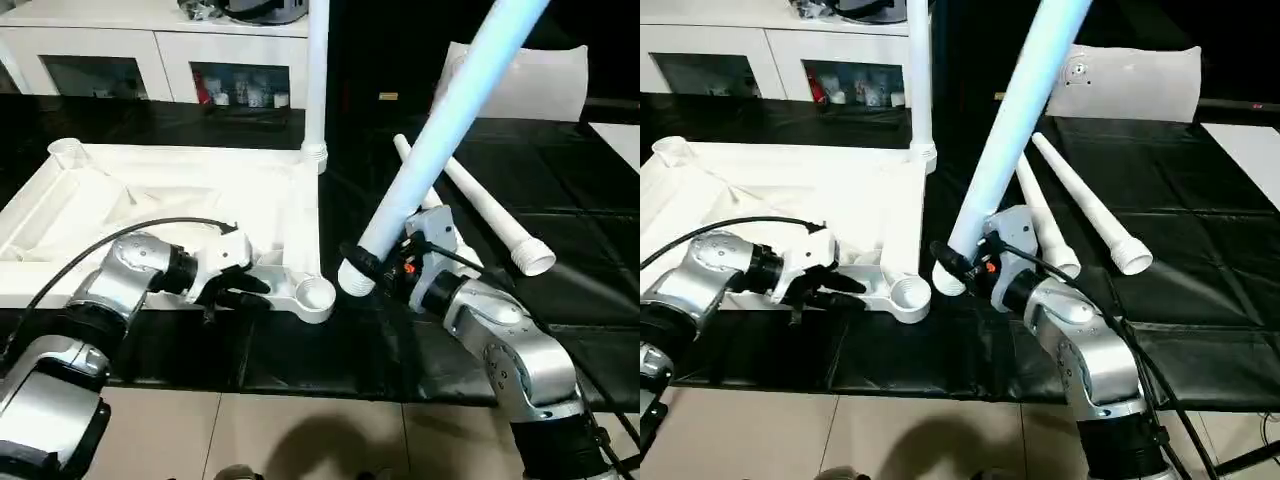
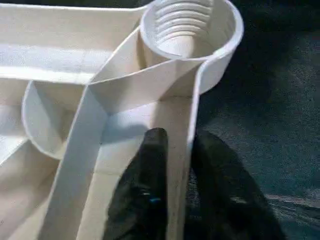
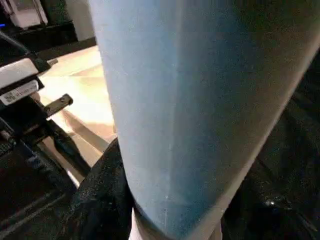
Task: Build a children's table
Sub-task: Insert table leg to table base
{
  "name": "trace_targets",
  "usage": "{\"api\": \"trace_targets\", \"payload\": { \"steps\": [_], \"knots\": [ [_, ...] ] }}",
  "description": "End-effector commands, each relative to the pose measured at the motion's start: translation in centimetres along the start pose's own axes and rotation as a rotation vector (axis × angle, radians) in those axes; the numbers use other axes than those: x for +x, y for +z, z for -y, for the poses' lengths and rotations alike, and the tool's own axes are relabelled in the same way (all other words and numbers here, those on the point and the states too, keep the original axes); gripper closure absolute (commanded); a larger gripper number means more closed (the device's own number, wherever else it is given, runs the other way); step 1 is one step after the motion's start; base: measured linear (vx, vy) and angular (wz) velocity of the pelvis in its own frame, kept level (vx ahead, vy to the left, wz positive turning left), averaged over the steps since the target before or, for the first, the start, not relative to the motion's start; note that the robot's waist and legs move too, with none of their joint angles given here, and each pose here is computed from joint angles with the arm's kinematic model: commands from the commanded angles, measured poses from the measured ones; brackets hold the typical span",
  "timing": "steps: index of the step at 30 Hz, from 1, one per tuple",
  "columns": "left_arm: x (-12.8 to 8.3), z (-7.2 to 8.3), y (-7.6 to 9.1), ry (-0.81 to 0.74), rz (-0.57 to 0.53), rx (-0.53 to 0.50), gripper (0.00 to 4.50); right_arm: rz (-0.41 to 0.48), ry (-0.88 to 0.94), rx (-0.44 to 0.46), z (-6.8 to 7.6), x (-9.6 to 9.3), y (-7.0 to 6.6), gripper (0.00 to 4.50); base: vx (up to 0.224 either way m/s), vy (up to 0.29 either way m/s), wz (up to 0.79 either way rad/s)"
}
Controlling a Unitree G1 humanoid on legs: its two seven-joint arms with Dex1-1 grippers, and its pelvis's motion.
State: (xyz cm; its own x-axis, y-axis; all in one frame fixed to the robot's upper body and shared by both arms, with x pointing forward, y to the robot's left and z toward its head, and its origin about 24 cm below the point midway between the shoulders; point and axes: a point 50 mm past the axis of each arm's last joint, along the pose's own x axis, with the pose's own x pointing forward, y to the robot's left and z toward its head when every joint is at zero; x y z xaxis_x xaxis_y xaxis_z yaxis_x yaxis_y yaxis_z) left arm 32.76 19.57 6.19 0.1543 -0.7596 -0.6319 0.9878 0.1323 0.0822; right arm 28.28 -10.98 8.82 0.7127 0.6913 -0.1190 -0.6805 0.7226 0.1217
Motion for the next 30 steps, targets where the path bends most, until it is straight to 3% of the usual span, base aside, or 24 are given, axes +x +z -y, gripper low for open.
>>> {"api": "trace_targets", "payload": {
  "steps": [1,5,6,10,18,22,30],
  "knots": [
    [-0.4,-0.4,0.4,0.018,0.001,0.025,3.97,0.011,0.012,-0.01,0.0,0.0,0.2,2.61,0.0,0.0,0.0],
    [-0.3,-0.2,0.2,0.005,-0.008,0.034,4.02,0.009,0.019,-0.009,-0.1,0.1,0.2,2.61,0.0,0.0,0.0],
    [-0.3,-0.2,0.1,0.003,-0.007,0.035,4.27,0.009,0.021,-0.008,-0.1,0.2,0.3,2.61,0.0,0.0,0.0],
    [-0.1,0.0,0.1,-0.014,-0.003,0.036,4.45,0.011,0.037,-0.009,0.0,0.2,0.6,2.61,0.0,0.0,0.0],
    [2.1,1.3,1.2,-0.089,0.097,0.005,4.5,0.01,0.126,-0.032,-0.3,0.7,1.7,2.61,0.0,0.0,0.0],
    [3.6,1.3,1.6,-0.026,0.094,-0.021,4.5,-0.028,0.154,-0.07,-0.1,1.0,1.6,2.61,0.0,0.0,0.0],
    [4.2,1.3,2.0,0.091,0.058,-0.043,4.5,-0.099,0.185,-0.108,0.3,1.2,1.0,2.61,0.0,0.0,0.0]
  ]
}}
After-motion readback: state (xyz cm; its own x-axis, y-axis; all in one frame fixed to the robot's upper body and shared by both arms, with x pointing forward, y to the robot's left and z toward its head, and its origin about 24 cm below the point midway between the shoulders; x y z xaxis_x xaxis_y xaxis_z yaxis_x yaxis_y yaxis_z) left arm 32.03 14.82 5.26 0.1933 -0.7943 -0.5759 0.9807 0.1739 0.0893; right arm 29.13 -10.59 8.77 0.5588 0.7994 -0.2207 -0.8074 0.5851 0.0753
